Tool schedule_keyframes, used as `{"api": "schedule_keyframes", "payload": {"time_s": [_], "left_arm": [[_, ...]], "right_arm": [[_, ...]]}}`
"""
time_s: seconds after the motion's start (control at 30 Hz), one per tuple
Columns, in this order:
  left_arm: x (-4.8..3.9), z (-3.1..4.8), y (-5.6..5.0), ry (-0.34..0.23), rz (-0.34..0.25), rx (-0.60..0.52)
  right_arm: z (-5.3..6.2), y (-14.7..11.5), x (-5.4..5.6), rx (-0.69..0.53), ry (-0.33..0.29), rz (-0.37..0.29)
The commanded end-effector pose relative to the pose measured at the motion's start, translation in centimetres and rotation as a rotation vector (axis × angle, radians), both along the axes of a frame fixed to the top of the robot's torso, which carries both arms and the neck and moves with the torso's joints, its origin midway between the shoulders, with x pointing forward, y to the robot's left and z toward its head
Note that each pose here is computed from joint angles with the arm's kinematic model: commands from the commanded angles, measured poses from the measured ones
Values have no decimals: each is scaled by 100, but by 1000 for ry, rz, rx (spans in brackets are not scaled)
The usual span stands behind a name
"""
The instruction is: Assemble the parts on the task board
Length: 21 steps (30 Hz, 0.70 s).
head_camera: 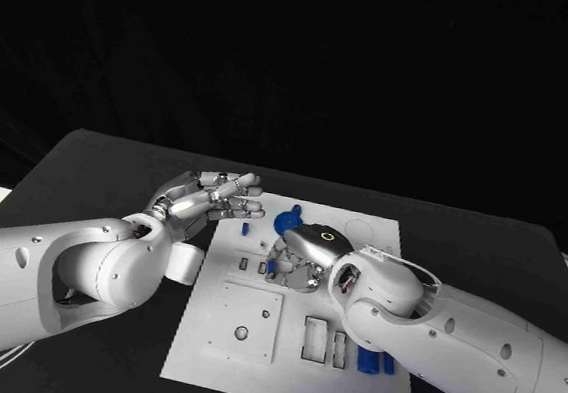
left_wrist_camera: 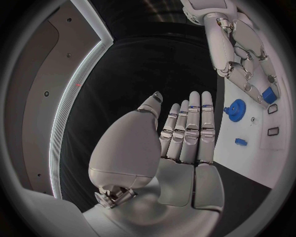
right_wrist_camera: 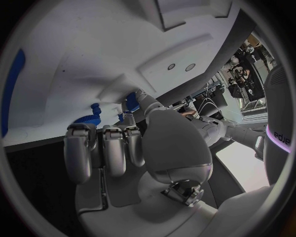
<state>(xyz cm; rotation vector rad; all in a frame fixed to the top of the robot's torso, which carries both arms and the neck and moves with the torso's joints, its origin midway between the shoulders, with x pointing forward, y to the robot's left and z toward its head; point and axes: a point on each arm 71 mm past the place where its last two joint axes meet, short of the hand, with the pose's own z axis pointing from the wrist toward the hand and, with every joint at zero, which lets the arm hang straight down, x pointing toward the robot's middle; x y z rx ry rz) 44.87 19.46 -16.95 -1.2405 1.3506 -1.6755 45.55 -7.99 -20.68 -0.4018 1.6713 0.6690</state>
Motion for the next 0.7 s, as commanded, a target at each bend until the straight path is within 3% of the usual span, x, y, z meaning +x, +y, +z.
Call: {"api": "schedule_keyframes", "payload": {"time_s": [0.03, 0.7], "left_arm": [[-9, 20, -26, -14, -21, -12], [-10, 17, -25, -10, -23, -11]], "right_arm": [[-144, -74, 7, -84, 27, -49], [-100, -43, -3, -31, -20, -47]]}}
